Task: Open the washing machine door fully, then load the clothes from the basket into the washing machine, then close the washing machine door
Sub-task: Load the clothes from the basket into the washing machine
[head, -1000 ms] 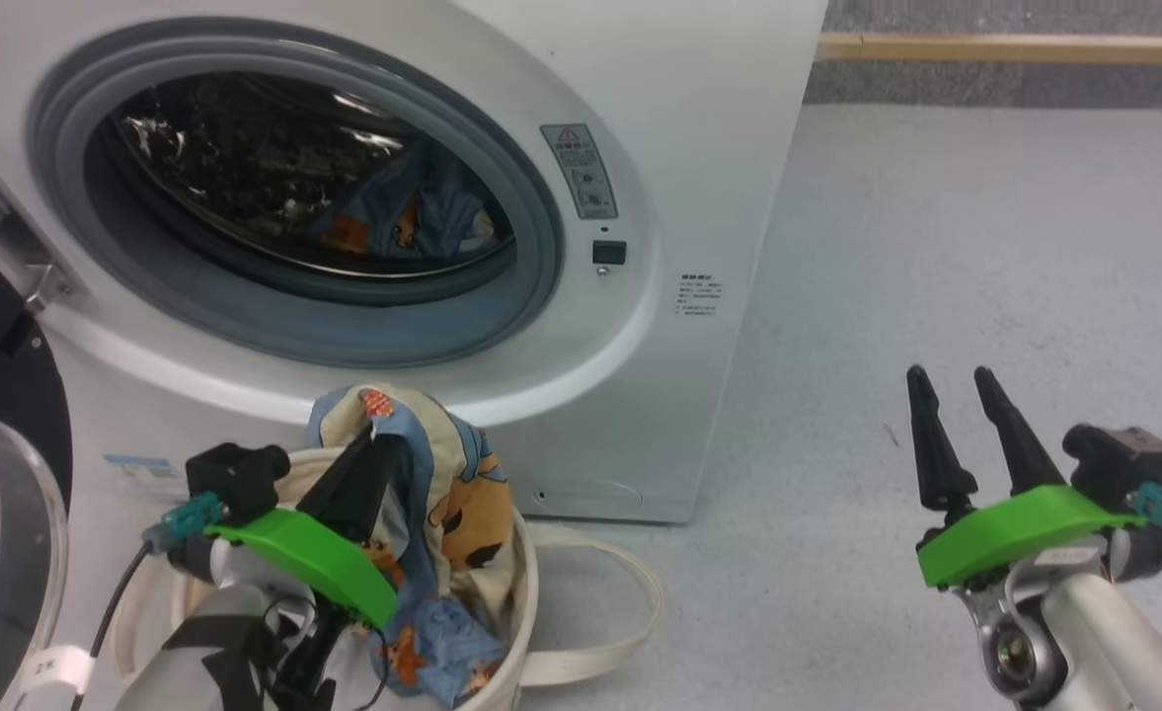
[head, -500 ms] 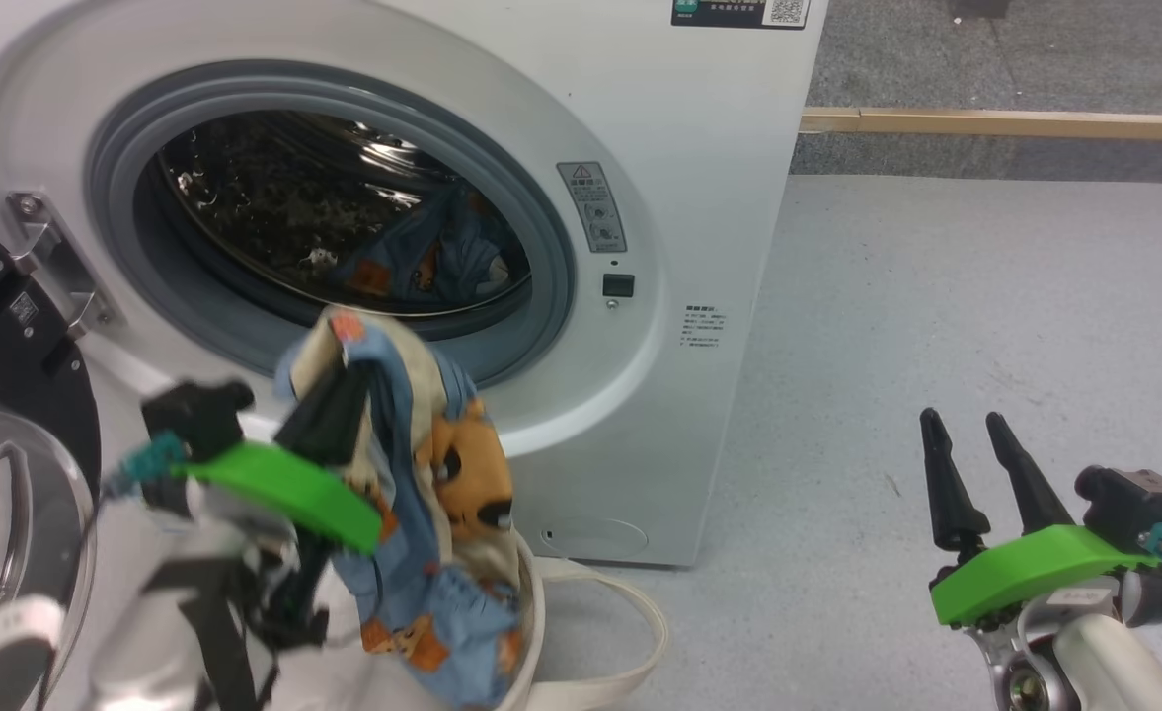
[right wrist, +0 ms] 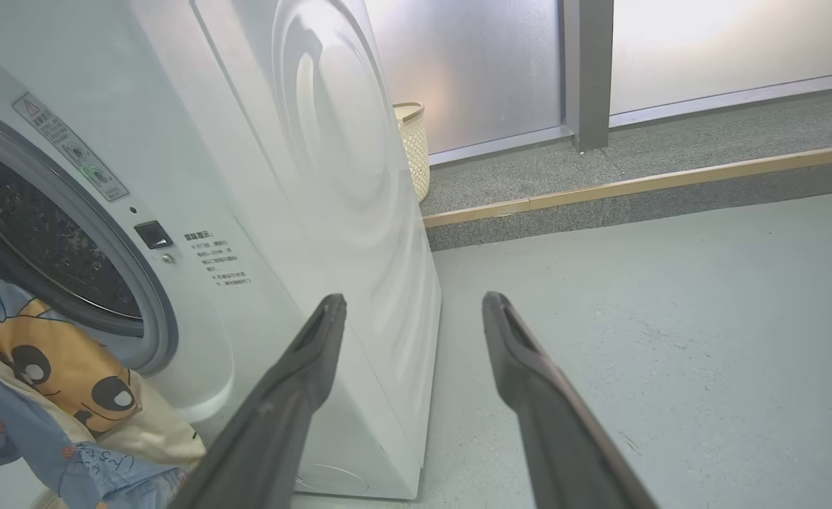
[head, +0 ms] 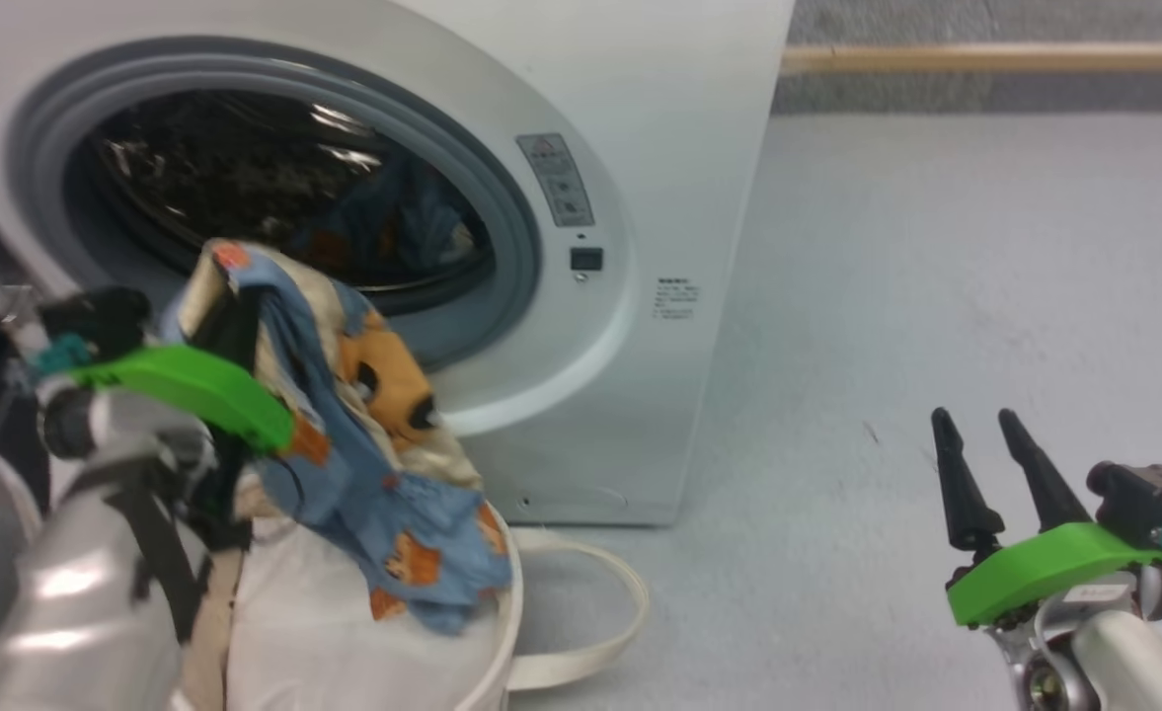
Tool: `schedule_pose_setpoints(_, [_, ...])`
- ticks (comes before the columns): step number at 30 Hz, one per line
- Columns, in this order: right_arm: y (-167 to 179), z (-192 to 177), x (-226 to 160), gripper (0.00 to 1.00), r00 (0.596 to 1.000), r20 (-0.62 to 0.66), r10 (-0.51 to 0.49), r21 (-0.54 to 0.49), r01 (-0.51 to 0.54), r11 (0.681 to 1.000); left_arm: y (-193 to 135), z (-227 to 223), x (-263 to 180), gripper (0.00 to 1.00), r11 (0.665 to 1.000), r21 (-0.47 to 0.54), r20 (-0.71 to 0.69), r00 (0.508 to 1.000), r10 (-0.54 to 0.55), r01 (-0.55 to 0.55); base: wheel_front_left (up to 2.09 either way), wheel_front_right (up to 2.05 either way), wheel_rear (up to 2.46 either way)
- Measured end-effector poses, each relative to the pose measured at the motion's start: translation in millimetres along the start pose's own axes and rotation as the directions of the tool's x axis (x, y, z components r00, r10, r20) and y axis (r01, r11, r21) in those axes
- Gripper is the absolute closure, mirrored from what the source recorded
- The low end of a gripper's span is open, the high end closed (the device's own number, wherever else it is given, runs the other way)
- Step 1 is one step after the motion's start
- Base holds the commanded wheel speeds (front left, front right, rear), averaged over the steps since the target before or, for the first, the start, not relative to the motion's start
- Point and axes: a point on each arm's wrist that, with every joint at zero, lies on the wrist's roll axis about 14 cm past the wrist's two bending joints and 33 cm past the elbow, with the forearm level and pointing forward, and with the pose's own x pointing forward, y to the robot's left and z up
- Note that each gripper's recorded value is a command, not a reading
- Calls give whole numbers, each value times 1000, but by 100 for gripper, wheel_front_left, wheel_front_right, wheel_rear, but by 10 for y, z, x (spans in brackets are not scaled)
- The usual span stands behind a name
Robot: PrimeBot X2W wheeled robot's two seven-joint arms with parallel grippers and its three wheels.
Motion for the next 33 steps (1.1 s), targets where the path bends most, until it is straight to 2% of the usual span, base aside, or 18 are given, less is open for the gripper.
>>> schedule_pose_setpoints(7, [-272, -121, -3, 0, 998, -41, -55, -21, 54, 998, 73, -4, 461, 100, 1000, 17, -26, 999, 26, -25, 0, 0, 0])
schedule_pose_setpoints(21, [-916, -345, 13, 0, 973, -91, -213, -91, 205, 975, 131, -460, 1430, 100, 999, 47, -95, 995, 20, -16, 0, 0, 0])
schedule_pose_setpoints(33, [-1192, -557, -17, 0, 946, -123, -301, -118, 288, 950, 29, -914, 1916, 100, 998, 46, -130, 991, -26, 32, 0, 0, 0])
